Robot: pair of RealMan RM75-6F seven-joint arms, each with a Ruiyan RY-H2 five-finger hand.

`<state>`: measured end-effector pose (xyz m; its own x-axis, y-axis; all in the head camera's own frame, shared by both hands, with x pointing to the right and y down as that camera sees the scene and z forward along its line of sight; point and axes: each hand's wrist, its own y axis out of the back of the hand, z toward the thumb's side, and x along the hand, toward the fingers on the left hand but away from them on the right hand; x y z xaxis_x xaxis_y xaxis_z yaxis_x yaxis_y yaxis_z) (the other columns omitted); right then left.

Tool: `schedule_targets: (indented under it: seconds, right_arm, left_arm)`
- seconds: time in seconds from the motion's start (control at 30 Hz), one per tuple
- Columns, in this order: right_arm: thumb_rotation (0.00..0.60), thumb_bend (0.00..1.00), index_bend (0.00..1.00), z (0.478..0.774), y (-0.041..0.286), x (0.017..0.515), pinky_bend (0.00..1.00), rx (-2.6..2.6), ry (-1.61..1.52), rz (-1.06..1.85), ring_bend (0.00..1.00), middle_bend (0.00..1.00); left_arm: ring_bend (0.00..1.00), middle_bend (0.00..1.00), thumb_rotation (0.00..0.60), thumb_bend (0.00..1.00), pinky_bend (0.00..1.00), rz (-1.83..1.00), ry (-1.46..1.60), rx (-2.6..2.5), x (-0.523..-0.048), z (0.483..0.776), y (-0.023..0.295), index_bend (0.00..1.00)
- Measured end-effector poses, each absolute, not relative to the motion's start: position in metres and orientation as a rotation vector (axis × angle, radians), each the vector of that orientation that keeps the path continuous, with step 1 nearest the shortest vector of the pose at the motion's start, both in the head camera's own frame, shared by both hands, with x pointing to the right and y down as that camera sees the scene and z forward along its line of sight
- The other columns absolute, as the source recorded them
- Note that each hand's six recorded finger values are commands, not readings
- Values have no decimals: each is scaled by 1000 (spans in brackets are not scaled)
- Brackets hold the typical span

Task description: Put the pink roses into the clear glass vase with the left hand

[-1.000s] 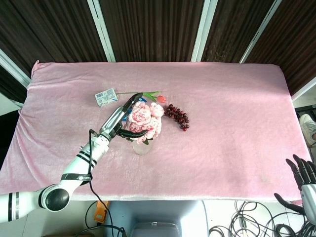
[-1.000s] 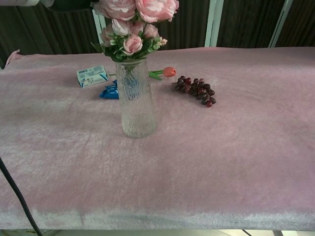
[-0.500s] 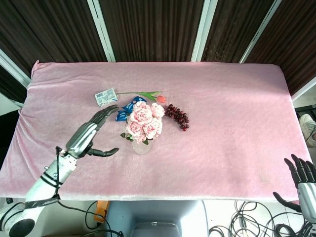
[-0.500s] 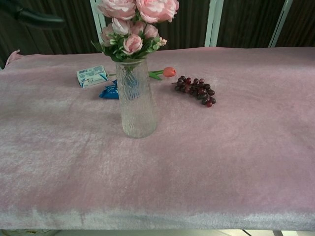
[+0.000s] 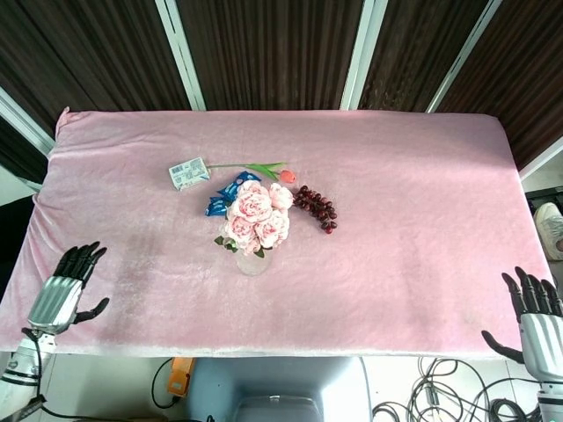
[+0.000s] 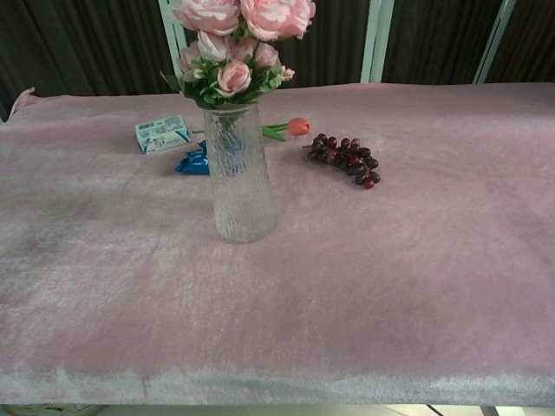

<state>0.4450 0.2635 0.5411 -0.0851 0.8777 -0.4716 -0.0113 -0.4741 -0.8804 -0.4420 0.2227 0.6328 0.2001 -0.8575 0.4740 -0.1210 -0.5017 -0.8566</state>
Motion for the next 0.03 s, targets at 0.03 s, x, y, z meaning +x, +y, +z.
schedule_targets:
  seconds: [0.03]
  right_arm:
    - [600, 301, 0, 542, 263, 444, 0, -1498, -966, 1646, 0, 0]
  left_arm:
    - [0, 0, 600, 276, 0, -1361, 907, -1775, -442, 634, 226, 0]
